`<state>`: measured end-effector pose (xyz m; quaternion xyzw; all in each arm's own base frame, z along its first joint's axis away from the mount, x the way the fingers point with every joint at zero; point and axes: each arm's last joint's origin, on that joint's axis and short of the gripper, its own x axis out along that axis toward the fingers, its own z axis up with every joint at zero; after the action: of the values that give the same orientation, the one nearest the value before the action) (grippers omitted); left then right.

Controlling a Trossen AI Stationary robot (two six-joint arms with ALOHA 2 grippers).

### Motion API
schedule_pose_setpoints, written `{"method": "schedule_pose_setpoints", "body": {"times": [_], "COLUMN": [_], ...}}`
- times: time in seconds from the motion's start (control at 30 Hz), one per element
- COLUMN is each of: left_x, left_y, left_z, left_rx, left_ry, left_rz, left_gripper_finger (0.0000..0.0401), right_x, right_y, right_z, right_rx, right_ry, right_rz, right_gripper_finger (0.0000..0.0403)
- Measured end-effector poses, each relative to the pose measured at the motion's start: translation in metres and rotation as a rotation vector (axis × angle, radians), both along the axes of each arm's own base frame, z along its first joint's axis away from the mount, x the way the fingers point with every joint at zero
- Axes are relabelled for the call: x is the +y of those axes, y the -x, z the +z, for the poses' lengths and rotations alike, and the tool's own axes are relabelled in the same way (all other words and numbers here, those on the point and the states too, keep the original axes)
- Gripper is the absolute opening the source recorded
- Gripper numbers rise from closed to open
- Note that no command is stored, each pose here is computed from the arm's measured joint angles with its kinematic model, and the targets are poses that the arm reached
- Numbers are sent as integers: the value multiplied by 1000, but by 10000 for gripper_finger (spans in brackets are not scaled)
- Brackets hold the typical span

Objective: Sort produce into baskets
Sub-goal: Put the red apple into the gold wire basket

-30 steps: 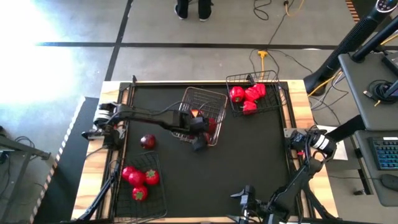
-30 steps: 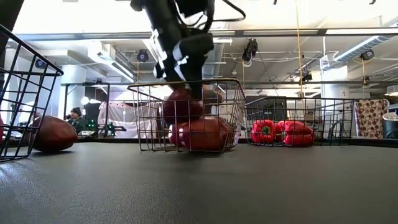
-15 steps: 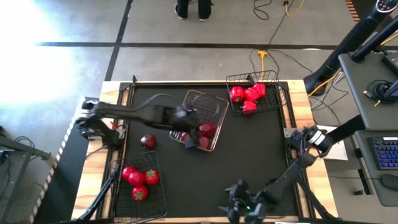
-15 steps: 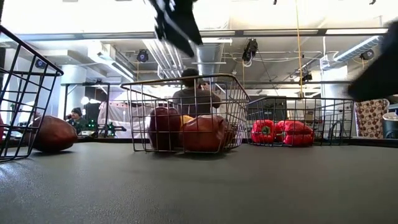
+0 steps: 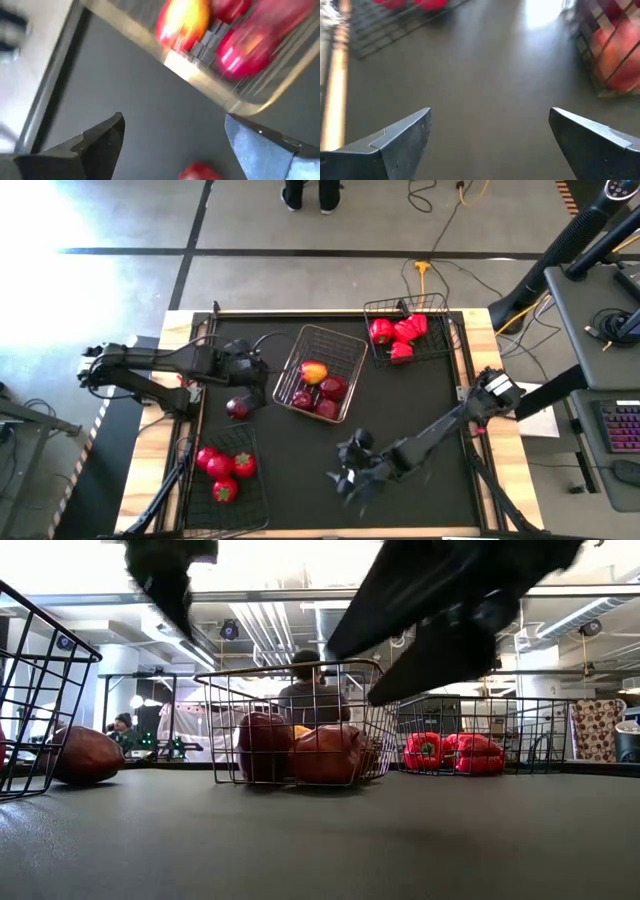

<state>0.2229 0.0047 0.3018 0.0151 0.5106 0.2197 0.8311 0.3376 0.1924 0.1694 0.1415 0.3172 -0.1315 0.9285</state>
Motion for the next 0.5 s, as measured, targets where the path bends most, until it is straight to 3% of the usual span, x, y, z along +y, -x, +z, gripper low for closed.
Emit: {"method": "schedule_pose_setpoints", "body": {"times": [0.1, 0.37, 0.5], "left_x": [10, 45, 53], "left_y": [17, 32, 38], "left_z": [-23, -63, -85], "left_rx": [58, 160, 296], "left_ry": [36, 416, 482], "left_rz": [96, 350, 427], "left_gripper_finger": [323, 323, 323], "right_x": [-19, -71, -88], "right_y": [-10, -33, -38], "right_z": [0, -2, -2], "right_rx": [26, 107, 121], "right_ry": [64, 90, 136], "right_rz": [19, 127, 127], "right_gripper_finger": [393, 393, 393]}}
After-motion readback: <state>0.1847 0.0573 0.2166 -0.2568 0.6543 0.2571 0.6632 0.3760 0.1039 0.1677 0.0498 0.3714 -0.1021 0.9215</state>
